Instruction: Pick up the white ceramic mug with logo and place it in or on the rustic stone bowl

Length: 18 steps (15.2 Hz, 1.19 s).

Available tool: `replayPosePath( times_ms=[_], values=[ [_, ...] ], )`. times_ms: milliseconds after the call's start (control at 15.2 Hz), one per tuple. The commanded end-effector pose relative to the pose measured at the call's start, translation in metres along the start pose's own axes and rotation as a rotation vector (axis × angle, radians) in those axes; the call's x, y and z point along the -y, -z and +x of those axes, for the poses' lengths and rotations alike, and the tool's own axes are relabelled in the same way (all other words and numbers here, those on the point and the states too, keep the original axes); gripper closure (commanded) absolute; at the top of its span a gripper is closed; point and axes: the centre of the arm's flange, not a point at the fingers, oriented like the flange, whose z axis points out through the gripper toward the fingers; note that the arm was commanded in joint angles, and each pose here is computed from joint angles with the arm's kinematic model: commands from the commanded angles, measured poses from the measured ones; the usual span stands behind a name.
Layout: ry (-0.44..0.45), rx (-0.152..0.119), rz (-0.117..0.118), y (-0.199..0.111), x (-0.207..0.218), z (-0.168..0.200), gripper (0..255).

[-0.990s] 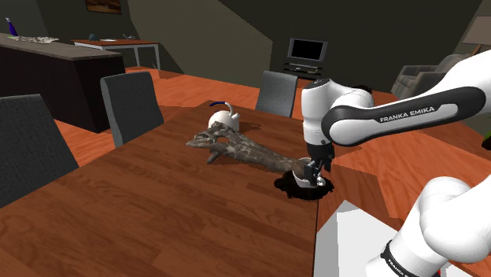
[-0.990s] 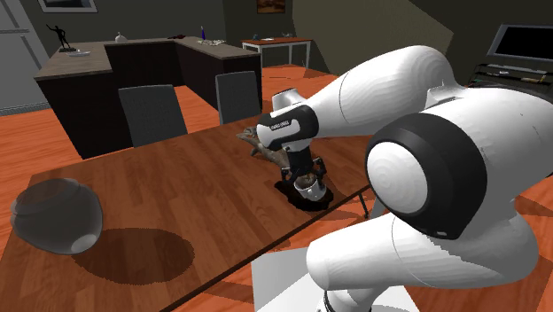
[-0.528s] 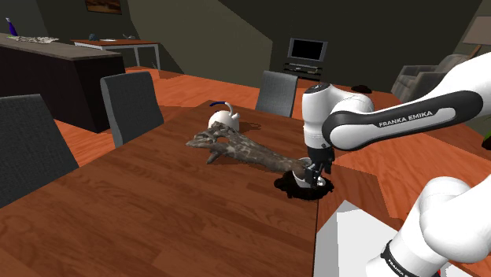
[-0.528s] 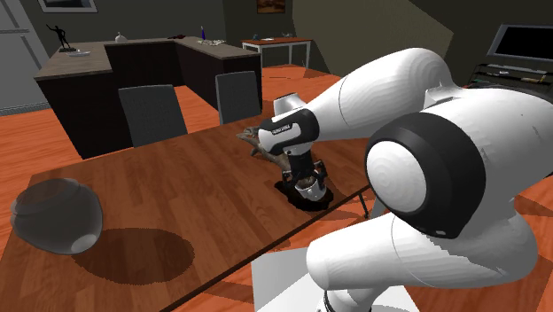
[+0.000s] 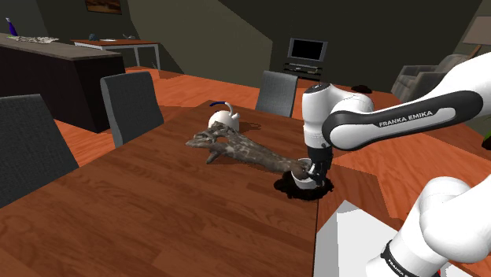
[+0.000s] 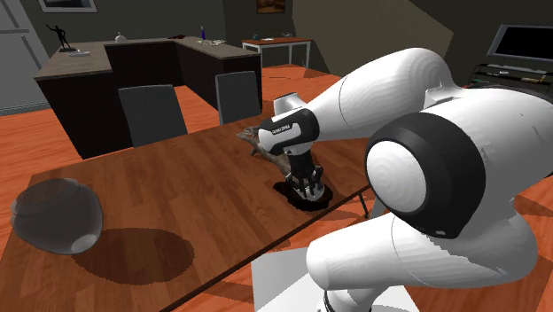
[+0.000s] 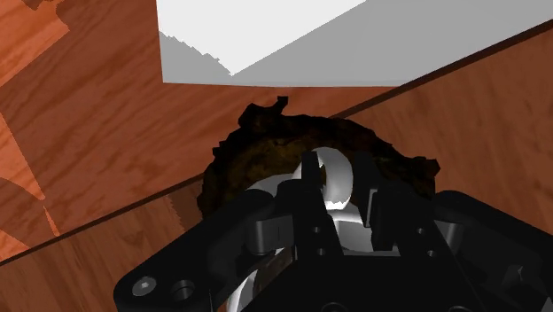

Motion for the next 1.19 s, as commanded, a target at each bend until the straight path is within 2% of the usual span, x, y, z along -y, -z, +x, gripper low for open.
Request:
replayPosePath(
  times_ms=[0,198,1122],
  values=[
    [0.000,0.003,0.000,-0.001,0.000,0.000,255],
    [0.000,0.003,0.000,-0.001,0.000,0.000,255],
    [0.000,0.003,0.000,0.070,-0.016,-0.015,255]
  ],
)
